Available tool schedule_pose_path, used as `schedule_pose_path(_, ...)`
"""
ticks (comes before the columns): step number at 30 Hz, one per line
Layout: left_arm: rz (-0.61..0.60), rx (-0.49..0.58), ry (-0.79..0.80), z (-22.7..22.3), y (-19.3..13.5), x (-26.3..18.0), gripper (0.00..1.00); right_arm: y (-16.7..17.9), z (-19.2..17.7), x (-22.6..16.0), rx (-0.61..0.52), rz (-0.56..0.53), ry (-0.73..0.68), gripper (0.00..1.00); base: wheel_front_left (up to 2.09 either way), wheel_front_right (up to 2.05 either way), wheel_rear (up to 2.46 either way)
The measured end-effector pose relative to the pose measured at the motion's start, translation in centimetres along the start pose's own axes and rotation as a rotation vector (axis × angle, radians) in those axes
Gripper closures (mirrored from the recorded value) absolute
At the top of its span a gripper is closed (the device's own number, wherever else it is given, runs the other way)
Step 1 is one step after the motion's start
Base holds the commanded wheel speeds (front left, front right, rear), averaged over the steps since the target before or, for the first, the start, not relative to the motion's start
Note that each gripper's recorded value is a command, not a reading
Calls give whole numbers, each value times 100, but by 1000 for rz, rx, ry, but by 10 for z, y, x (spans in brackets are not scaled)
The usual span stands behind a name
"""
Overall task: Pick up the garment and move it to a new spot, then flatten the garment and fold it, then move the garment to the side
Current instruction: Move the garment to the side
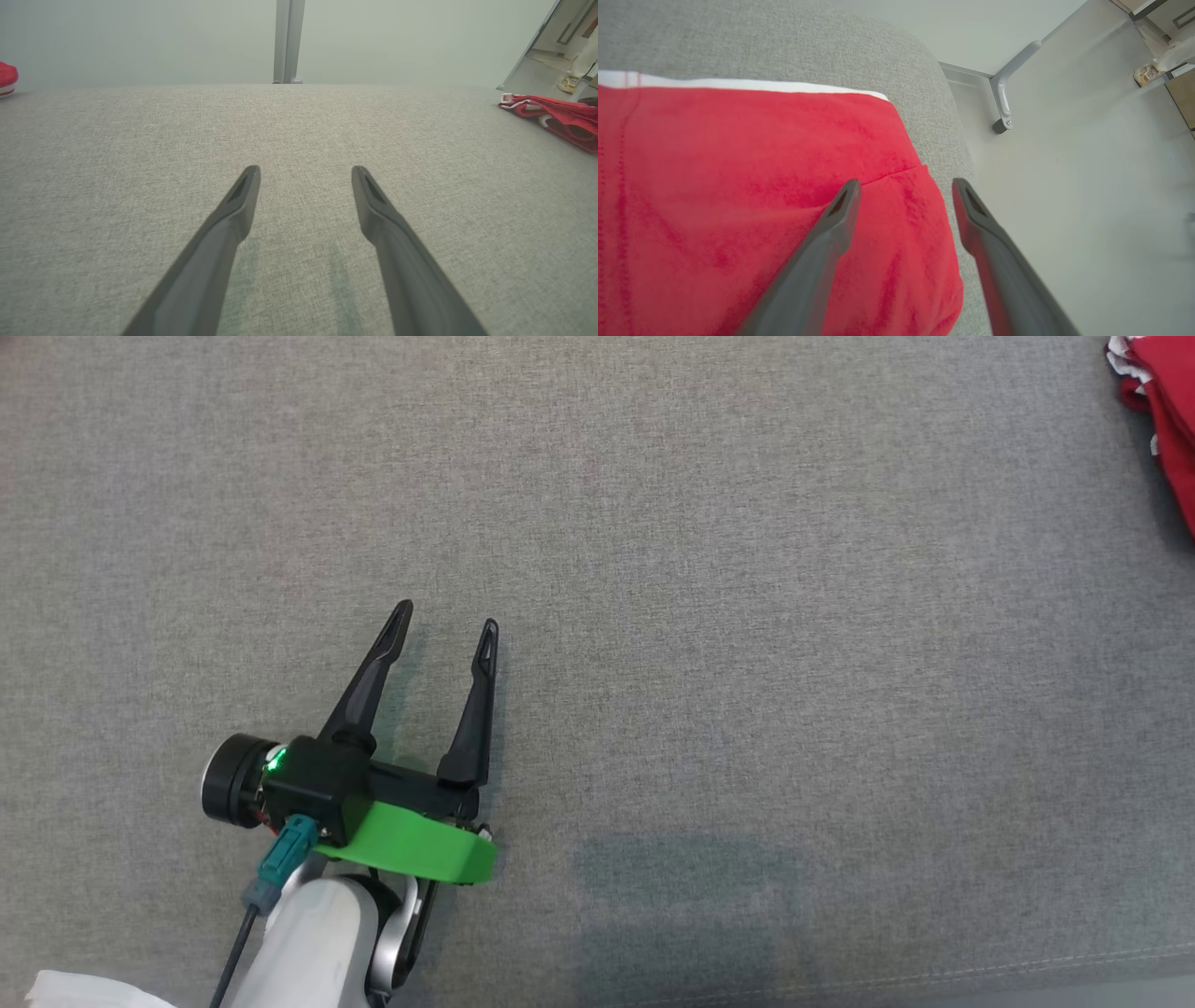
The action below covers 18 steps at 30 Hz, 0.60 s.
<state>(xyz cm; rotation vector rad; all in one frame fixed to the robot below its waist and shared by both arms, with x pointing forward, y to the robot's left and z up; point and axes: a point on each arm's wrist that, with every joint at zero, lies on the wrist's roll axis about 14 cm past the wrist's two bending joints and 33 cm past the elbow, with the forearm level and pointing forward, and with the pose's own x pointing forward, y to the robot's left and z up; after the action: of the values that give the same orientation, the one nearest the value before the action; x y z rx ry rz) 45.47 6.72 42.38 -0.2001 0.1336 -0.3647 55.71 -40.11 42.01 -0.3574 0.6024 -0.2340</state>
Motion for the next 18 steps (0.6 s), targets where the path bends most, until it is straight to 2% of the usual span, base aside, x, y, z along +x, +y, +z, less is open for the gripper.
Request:
schedule_pose_path(8,-26,-1,-16,7,-10,1,0,-8,14,-10,24,-23,-74,0,0,0,0)
schedule_pose_path(13,-23,6,-46,19,-12,-2,0,-7,47,-24,79,-22,-215,0,0,0,0)
schedule_pose_path(18,10,13,-89,36,-5,-8,0,15,81,-43,132,24,-357,0,0,0,0)
